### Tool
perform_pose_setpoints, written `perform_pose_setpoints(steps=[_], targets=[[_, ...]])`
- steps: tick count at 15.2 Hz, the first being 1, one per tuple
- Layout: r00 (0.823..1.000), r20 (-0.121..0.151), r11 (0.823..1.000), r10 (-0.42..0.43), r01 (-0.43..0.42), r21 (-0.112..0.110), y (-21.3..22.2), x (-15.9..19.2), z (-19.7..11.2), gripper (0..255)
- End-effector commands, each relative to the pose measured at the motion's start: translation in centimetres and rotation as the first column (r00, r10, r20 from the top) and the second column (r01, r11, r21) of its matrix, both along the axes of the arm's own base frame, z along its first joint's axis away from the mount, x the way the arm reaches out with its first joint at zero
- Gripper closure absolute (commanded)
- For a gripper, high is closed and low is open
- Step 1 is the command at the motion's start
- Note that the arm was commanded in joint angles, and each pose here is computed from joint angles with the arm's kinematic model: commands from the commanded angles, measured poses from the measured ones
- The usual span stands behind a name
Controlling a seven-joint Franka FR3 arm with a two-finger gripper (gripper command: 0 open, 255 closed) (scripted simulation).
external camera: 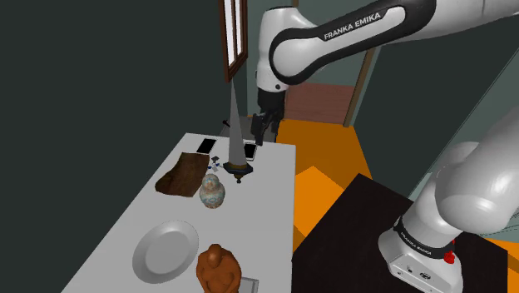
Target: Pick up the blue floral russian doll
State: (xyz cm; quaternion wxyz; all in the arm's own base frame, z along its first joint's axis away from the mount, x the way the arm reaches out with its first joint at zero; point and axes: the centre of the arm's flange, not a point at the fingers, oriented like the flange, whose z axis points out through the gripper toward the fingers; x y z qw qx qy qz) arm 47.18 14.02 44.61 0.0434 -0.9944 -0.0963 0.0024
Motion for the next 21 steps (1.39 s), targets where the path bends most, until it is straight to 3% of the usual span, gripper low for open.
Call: perform_pose_setpoints(steps=[1,18,21], targets=[[1.000,0.000,1.000,0.008,-0.008,-0.003,1.6,1.7,-1.8,0],[0.997,-0.004,0.996,0.075,-0.075,-0.038,13.4,14.4,-16.4,0],[0.997,-0.004,0.996,0.078,-0.078,-0.039,13.9,14.9,-18.1,0]])
